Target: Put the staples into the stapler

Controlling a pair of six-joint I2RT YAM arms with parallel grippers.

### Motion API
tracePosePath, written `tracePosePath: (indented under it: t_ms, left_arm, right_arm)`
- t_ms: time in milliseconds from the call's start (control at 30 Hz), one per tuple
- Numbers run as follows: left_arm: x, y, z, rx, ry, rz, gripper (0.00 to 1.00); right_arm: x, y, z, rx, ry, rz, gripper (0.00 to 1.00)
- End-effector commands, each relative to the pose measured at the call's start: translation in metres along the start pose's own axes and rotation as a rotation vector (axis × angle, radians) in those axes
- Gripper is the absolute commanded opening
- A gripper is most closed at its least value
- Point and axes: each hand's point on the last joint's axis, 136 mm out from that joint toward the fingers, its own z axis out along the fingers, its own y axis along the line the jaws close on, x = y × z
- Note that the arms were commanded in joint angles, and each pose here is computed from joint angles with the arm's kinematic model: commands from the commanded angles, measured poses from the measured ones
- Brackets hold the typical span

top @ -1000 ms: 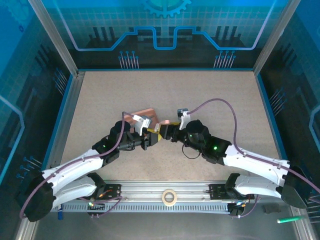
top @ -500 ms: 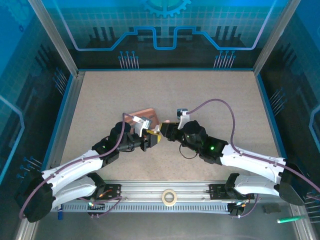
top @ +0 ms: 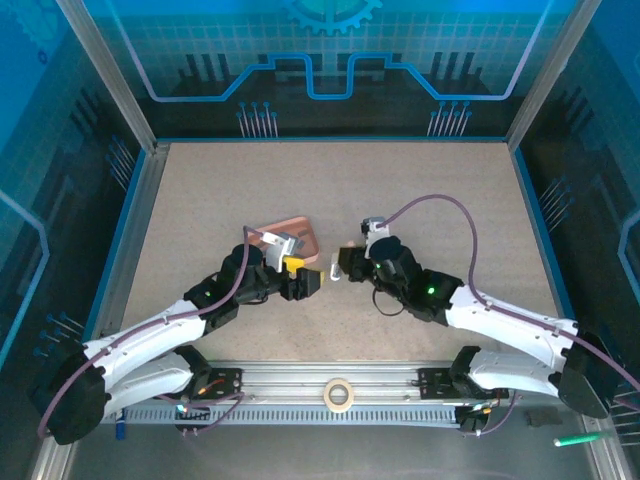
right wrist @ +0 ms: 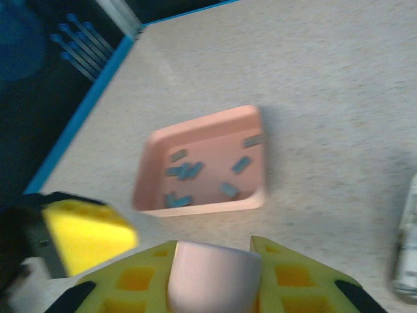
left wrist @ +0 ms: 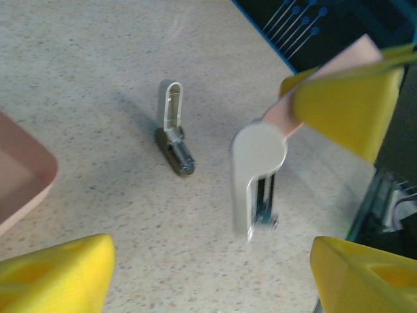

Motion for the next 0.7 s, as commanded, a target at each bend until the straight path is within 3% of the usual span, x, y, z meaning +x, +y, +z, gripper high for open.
tracePosePath:
  t_ms: [0, 267, 667]
  left_arm:
    - [0.004, 0.019, -0.001, -0.109, 0.010, -0.023, 0.83]
    - [0.007, 0.029, 0.008, -0.160, 0.043, -0.018, 0.86]
    - [0.008, 0.033, 0.012, -0.179, 0.056, -0.004, 0.86]
  right_arm:
    - [-0.009, -0.041, -0.010, 0.136, 0.050, -0.092, 0.16]
    - [0.006, -0.126, -0.008, 0.317, 0.272, -0.045, 0.15]
    - [0.016, -0.180, 0.030, 0.402, 0.492, 0.008, 0.19]
